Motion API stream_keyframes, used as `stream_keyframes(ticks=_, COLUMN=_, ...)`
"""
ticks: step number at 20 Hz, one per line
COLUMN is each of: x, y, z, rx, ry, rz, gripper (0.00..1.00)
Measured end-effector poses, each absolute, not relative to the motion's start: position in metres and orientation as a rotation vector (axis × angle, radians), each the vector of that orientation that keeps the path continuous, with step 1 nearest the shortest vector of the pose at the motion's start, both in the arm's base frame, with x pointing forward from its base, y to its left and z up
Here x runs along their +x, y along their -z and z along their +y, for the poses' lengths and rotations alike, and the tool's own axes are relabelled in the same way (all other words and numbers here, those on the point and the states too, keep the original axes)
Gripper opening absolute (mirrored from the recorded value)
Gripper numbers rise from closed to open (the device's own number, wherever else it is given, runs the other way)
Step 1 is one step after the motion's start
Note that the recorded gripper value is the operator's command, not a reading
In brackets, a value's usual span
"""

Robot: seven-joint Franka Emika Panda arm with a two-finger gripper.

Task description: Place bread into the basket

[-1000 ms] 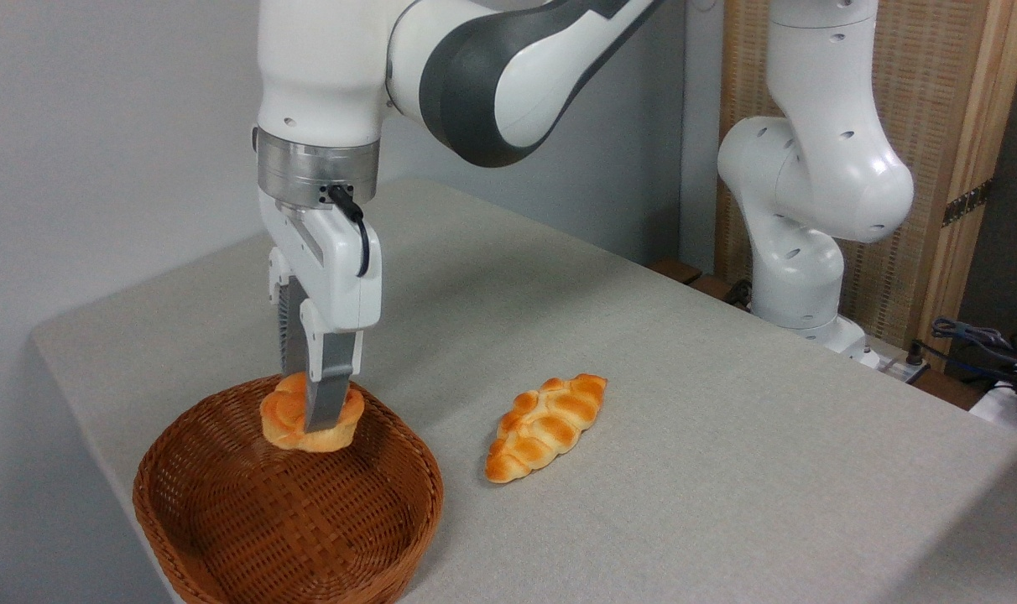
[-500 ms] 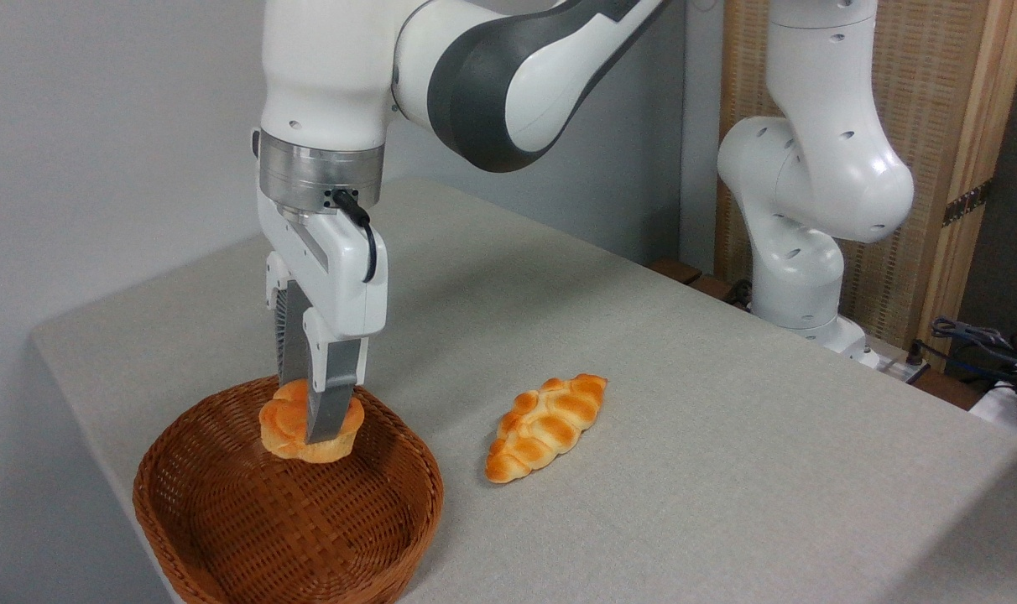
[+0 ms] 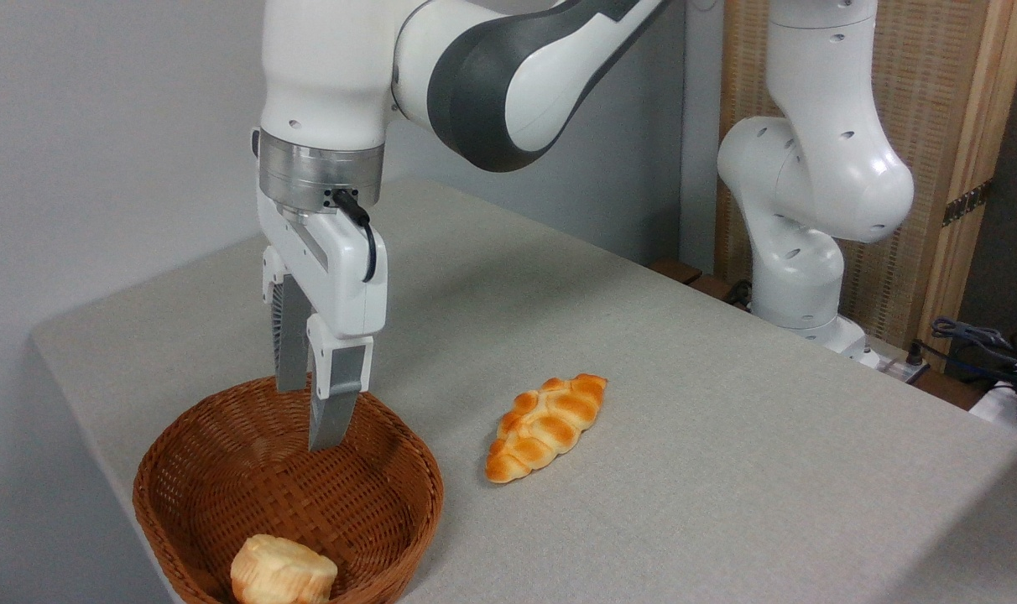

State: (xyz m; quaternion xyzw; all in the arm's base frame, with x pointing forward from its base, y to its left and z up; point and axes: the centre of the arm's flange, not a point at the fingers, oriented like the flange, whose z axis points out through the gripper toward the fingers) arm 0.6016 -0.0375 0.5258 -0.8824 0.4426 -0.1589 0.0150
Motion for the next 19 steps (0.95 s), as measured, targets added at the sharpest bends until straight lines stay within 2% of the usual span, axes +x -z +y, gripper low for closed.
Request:
stream_keyframes(ticks=6, x=0.599, y=-0.535, z=-0.032, rx=-2.777, ry=0.513, rz=1.310, gripper=1.00)
stream_keyframes(ticks=12, x=0.572, y=-0.556, z=-0.009, rx=-2.906, ry=0.384, rz=1.207, gripper=1.00)
stream_keyframes(ticks=19, x=0.567, y=-0.559, z=-0.009, rx=-2.974, ry=0.364, rz=1.089, gripper=1.00)
